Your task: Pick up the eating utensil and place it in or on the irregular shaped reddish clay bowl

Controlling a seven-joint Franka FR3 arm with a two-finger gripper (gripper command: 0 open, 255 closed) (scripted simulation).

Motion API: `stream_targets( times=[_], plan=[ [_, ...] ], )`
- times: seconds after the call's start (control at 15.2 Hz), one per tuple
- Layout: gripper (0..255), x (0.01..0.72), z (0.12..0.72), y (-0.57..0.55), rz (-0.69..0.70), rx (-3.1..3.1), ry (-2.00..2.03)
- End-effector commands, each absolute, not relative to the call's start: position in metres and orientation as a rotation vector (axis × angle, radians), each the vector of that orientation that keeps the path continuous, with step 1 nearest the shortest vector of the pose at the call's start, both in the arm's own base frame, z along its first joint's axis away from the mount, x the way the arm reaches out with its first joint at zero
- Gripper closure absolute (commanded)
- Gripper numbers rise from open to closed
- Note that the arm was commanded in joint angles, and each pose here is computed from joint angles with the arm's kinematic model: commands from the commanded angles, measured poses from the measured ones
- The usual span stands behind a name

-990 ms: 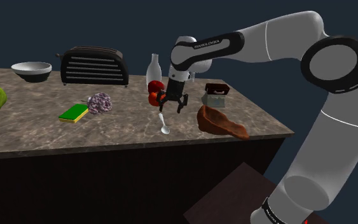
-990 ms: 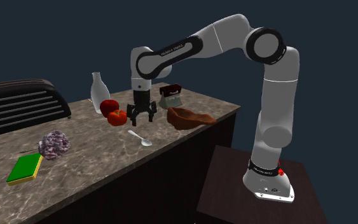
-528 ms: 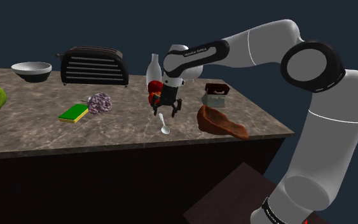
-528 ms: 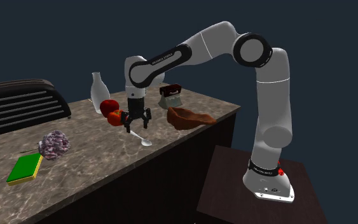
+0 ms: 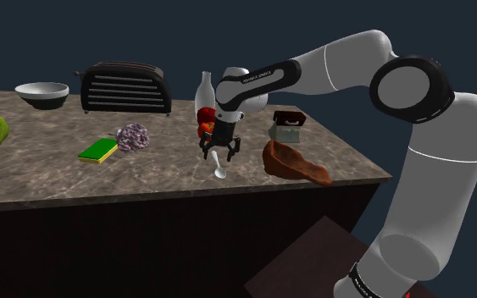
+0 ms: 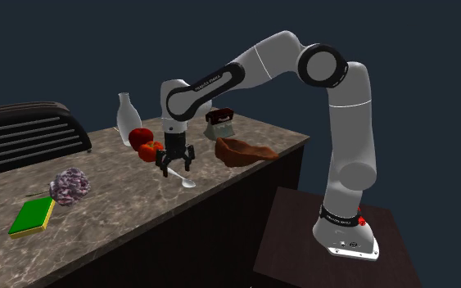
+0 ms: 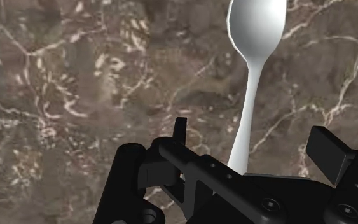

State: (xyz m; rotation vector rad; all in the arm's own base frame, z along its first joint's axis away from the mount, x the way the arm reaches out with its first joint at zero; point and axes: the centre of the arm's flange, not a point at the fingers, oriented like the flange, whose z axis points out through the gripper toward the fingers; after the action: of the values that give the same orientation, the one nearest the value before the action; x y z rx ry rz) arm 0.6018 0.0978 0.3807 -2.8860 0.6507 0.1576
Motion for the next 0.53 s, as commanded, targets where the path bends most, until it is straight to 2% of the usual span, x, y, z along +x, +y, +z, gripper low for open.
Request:
stream_targets(
  times=[0.0, 0.13, 0.2, 0.46],
  plan=[
    [0, 0.6018, 0.3806, 0.0978, 0.157, -2.886, 0.651],
    [0, 0.6018, 0.3807, 0.0978, 0.157, -2.886, 0.651],
    [255, 0.6018, 0.3807, 0.0978, 0.157, -2.886, 0.651],
    [255, 0.6022, 0.3807, 0.0981, 0.157, -2.886, 0.651]
  ],
)
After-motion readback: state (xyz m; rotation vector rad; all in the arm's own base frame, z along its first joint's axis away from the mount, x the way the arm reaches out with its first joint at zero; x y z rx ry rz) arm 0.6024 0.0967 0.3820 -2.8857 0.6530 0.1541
